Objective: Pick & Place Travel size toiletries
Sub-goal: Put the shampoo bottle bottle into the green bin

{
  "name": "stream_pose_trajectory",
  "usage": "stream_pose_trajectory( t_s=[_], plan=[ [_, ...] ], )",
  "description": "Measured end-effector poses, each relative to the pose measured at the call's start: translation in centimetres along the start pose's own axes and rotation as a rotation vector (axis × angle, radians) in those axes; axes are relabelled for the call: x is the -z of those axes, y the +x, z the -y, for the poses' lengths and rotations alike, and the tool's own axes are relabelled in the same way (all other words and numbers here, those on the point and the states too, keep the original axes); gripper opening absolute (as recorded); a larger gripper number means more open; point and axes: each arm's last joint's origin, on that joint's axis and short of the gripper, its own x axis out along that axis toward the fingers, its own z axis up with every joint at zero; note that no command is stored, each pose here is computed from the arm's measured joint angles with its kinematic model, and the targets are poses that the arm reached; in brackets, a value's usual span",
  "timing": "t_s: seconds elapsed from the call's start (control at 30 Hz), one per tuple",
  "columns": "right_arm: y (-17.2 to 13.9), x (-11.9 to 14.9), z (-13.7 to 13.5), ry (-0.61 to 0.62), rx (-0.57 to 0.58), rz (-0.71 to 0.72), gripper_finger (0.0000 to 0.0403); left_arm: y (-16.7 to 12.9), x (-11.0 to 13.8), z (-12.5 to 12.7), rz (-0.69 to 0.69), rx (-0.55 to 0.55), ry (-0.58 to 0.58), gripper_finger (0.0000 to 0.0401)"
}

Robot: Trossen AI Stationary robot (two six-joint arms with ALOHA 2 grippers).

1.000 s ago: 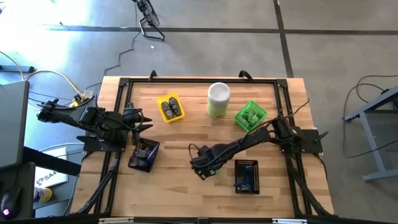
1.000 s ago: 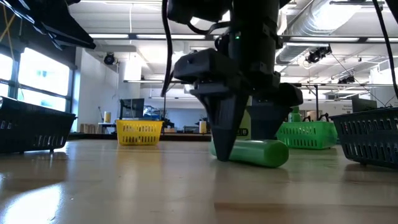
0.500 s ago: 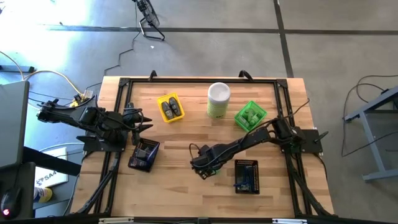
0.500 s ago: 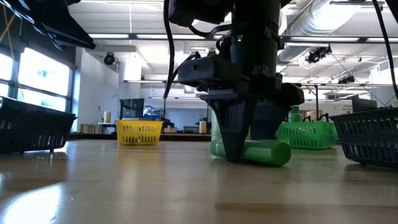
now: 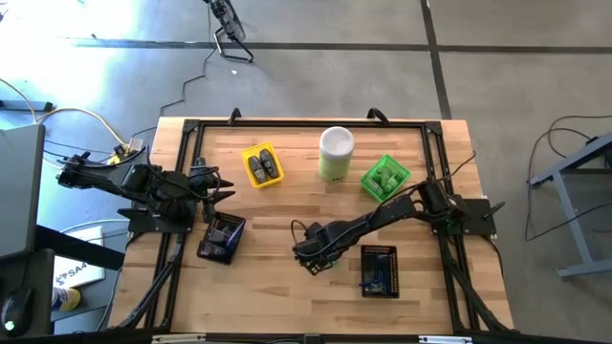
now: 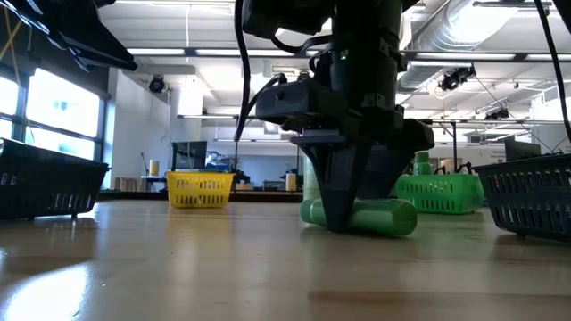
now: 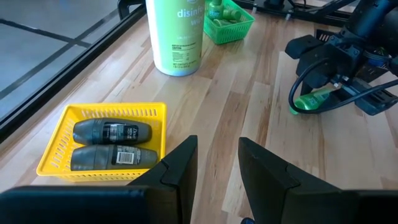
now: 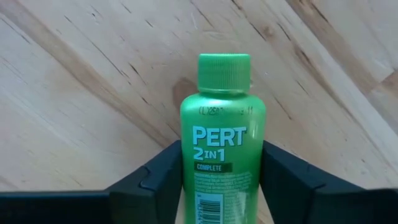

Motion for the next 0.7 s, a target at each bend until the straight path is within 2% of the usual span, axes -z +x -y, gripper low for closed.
stream_pose_trajectory(
  t_s=[0.4,0.7],
  plan=[
    [-0.6,-0.1,-0.1,-0.008,-0.014,0.020,0.0168,0.0,0.0,0.0,0.000,0.000,0.000,0.0113],
    [-5.5,-0.3,0.9,0.028,-0.022,0.146,0.0167,0.0,0.0,0.0,-0.001,0.001,0.000,0.0113]
  ],
)
